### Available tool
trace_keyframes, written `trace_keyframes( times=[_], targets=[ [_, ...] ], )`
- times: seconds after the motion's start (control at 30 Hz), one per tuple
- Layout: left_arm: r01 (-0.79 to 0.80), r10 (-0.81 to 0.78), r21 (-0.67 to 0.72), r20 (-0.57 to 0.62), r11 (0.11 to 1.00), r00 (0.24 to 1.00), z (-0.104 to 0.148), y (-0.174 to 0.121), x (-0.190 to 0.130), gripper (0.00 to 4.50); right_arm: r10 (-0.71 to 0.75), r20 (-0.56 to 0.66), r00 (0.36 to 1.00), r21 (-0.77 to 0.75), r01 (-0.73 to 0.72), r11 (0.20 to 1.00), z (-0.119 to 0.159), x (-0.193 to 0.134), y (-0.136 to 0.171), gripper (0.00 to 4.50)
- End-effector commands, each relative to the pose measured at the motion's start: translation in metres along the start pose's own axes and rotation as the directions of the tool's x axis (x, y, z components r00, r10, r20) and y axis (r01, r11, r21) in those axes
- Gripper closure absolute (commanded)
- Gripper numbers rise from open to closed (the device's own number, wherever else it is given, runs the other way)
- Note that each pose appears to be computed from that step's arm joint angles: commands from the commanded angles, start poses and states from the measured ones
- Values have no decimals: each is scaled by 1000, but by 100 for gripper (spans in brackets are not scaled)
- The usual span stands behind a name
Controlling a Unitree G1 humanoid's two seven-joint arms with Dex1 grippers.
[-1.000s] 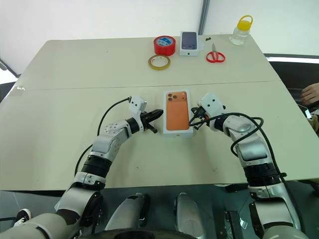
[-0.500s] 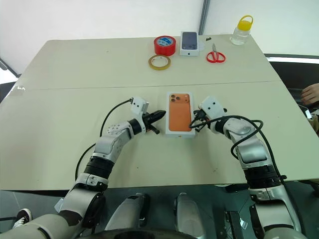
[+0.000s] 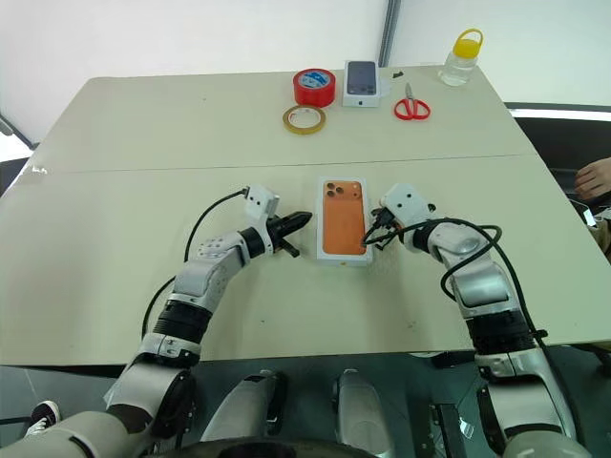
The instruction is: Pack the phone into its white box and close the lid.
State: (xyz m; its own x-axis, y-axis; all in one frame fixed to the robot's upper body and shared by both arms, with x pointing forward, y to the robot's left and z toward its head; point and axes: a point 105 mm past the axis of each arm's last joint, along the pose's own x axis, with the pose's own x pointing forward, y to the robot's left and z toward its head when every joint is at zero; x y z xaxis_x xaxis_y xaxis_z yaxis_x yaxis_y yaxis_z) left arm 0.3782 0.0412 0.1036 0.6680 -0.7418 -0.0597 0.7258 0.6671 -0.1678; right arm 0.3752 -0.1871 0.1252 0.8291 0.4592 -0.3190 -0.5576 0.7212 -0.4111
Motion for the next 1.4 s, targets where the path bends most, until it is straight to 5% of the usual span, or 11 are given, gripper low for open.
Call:
trace_keyframes(
  times=[0.03, 0.3, 0.47, 0.7, 1.17, 1.23, 1.3, 1.4],
  targets=[
    [13, -15, 14, 114, 1000, 993, 39, 1, 6, 450, -88, 81, 993, -41, 92, 995, 27, -5, -28, 446],
    [31, -40, 52, 181, 998, 983, 72, -6, 41, 450, -34, 170, 985, 17, 32, 999, 55, 15, -15, 446],
    [44, -51, 109, 63, 993, 997, 40, -10, 52, 450, 45, 57, 997, -41, -43, 998, 28, 22, 11, 446],
    [69, -61, 133, -69, 989, 996, -2, -4, 33, 450, 119, -38, 992, -55, -121, 991, 1, 9, 30, 446],
    [238, -238, 27, 4, 971, 971, 12, -39, -15, 450, 297, 56, 953, 31, -299, 954, 13, -30, 47, 446],
    [187, -190, 55, 49, 981, 981, 27, -27, -27, 394, 289, 131, 948, 172, -309, 935, 24, -33, 37, 393],
    [127, -136, 113, 77, 985, 988, 43, -11, -44, 312, 298, 167, 940, 141, -322, 936, 34, -37, 32, 311],
    [68, -80, 170, 62, 983, 995, 54, 10, -73, 147, 276, 204, 939, 126, -305, 944, 41, -40, 21, 146]
  ],
)
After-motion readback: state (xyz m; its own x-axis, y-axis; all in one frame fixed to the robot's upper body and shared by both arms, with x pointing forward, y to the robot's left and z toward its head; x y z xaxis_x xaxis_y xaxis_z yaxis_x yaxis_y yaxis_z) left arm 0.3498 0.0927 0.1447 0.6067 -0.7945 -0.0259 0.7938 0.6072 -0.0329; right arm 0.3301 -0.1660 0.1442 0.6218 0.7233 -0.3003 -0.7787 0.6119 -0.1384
